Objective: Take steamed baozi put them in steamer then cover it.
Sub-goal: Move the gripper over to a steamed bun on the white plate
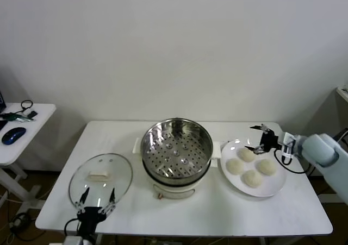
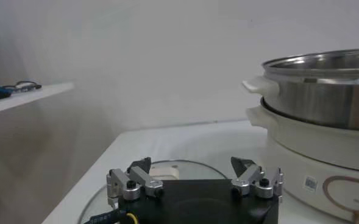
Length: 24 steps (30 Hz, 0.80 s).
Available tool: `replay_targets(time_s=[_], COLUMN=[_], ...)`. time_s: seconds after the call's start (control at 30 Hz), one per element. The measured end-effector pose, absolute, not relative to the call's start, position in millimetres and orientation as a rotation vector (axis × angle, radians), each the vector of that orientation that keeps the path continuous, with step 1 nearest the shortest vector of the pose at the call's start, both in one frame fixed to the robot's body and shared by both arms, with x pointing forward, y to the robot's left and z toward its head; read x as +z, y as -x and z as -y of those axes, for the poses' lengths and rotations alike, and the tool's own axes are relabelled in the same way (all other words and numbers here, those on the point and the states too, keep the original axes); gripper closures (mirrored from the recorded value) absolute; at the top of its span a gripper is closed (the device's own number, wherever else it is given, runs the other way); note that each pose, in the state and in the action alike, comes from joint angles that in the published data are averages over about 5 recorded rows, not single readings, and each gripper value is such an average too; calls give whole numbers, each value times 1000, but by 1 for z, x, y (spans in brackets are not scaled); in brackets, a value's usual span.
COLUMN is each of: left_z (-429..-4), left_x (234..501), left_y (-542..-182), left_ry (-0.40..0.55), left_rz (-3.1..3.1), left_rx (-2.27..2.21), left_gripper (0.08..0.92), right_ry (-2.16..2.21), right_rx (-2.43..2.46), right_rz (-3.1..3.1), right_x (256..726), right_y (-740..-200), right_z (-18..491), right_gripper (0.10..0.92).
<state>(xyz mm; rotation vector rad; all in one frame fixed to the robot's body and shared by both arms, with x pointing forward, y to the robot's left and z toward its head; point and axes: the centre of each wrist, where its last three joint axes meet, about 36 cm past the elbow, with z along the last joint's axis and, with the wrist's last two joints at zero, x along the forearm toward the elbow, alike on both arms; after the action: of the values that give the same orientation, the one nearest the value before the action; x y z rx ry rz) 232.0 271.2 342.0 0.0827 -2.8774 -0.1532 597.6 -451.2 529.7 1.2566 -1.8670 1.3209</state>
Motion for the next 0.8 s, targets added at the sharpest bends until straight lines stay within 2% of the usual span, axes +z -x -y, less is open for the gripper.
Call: replay_targets(time_s=[0.33, 0.8], left_z=[-271, -277], left_x=[342, 337], left_y=[-235, -230], left_ry=[-96, -130], left_rz=[2882, 2863], left_rx=[-150, -154], left_gripper=[177, 177], right_ry=[-1288, -1249], right_rx=[1310, 1262], right_rz=[1583, 1417], right_x=[561, 505], right_y=[-657, -699], right_z=[446, 416], right_gripper=[200, 200])
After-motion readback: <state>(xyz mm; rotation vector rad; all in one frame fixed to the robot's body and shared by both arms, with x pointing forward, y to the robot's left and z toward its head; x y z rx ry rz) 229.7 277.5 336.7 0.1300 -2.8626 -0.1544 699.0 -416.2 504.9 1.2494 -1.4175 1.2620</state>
